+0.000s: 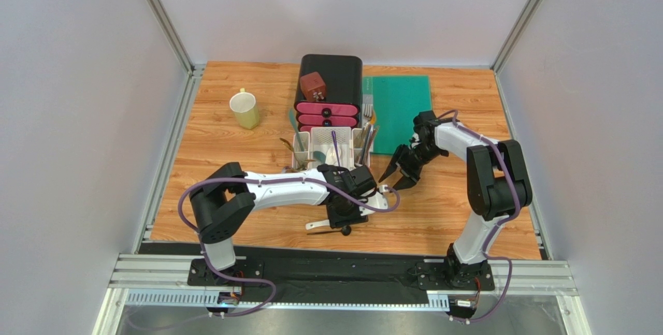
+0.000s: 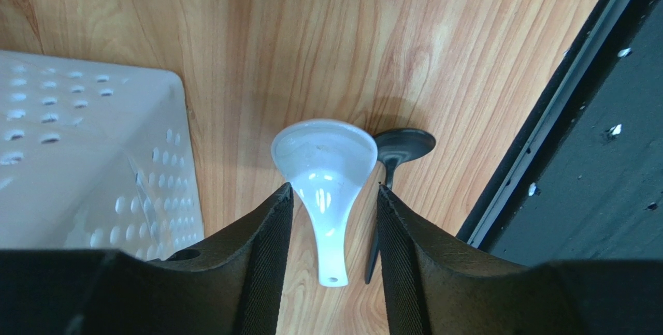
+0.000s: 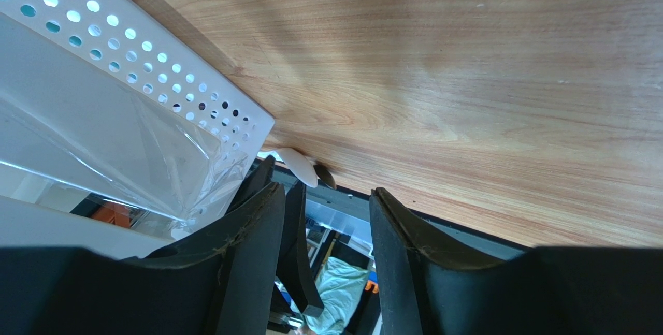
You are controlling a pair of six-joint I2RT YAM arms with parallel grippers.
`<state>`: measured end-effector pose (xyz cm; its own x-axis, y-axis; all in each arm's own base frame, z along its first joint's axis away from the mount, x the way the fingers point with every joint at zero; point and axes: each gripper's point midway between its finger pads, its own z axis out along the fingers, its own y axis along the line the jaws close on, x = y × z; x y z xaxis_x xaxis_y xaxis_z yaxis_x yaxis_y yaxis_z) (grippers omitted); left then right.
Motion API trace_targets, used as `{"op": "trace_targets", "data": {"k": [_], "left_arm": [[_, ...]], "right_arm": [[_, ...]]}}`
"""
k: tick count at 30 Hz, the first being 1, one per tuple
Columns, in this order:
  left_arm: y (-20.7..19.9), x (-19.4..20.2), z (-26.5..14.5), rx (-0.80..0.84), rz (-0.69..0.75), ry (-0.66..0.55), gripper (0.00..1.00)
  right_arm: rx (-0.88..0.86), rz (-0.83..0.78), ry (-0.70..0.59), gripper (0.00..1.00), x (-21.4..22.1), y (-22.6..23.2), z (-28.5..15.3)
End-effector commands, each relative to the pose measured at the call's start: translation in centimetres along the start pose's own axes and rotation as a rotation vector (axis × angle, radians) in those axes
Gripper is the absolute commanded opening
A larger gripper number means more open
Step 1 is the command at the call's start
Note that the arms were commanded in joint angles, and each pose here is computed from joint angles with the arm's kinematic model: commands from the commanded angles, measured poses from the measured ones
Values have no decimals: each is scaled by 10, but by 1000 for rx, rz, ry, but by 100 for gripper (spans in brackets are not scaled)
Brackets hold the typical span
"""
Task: Sort the eating utensils into containers
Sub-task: Pick up the spoon from the center of the board.
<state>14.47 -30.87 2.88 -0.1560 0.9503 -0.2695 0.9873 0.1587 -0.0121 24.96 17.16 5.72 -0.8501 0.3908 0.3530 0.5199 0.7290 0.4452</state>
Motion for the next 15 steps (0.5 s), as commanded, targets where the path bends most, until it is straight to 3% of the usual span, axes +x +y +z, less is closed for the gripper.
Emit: {"op": "trace_targets", "data": {"k": [1,5,15], "left_arm": [[4,40,1,-21,-59,110,54],[8,47,2,-54,-71,142,58],[-11,55,17,87,-93,241,55]], "right_arm": [[-40,-17,-4,49,-3,7,-4],[-51,-16,-1,49,-4,9,-5],[-74,-21,4,49,-5,9,-14]]}}
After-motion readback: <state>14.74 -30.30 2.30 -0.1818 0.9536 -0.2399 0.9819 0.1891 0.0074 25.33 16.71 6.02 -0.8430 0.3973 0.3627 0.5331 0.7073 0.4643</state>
